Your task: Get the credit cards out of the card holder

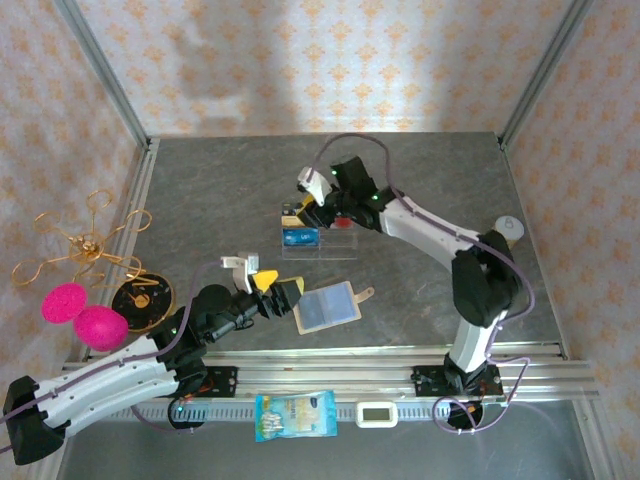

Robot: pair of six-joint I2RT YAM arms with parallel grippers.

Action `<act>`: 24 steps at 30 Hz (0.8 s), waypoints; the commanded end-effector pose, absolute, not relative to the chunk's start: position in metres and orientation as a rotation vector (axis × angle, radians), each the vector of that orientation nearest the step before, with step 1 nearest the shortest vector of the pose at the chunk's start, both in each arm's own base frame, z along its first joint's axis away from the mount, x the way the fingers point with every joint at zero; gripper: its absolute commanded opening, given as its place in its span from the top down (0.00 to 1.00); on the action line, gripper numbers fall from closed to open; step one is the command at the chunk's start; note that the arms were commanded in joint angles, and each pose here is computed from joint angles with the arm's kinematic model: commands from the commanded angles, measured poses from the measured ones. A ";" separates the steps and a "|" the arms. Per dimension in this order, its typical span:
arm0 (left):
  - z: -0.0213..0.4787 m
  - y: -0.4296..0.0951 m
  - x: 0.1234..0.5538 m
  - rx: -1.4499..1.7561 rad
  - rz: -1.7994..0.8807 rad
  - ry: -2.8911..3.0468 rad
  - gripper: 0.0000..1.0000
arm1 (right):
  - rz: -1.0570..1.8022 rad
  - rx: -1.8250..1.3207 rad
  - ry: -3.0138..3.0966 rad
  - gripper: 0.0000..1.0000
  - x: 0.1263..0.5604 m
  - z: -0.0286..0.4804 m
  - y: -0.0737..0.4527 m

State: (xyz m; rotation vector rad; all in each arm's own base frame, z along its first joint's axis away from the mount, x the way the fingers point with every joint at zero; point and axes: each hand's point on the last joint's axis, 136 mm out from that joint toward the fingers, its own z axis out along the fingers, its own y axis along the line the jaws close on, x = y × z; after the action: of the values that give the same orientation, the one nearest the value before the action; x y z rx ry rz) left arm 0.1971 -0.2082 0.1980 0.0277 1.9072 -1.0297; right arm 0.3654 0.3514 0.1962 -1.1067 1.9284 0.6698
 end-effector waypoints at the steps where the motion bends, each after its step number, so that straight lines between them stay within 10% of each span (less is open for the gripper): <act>1: 0.197 -0.209 0.201 -0.017 -1.059 1.879 0.01 | 0.802 -0.655 1.931 0.66 0.377 0.226 0.342; 11: 0.184 -0.216 0.198 -0.052 -1.177 1.846 0.01 | 0.758 -0.289 2.184 0.65 0.272 0.150 0.276; 24: 0.162 -0.175 0.222 -0.271 -0.869 1.924 0.14 | 0.638 -0.522 2.336 0.62 0.195 0.077 0.325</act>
State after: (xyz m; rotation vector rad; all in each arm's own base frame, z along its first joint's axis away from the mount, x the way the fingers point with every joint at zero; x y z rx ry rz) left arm 0.2112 -0.1919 0.1558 -0.1639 1.9327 -0.9690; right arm 0.1826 0.3179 0.0702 -0.5734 2.3725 0.6993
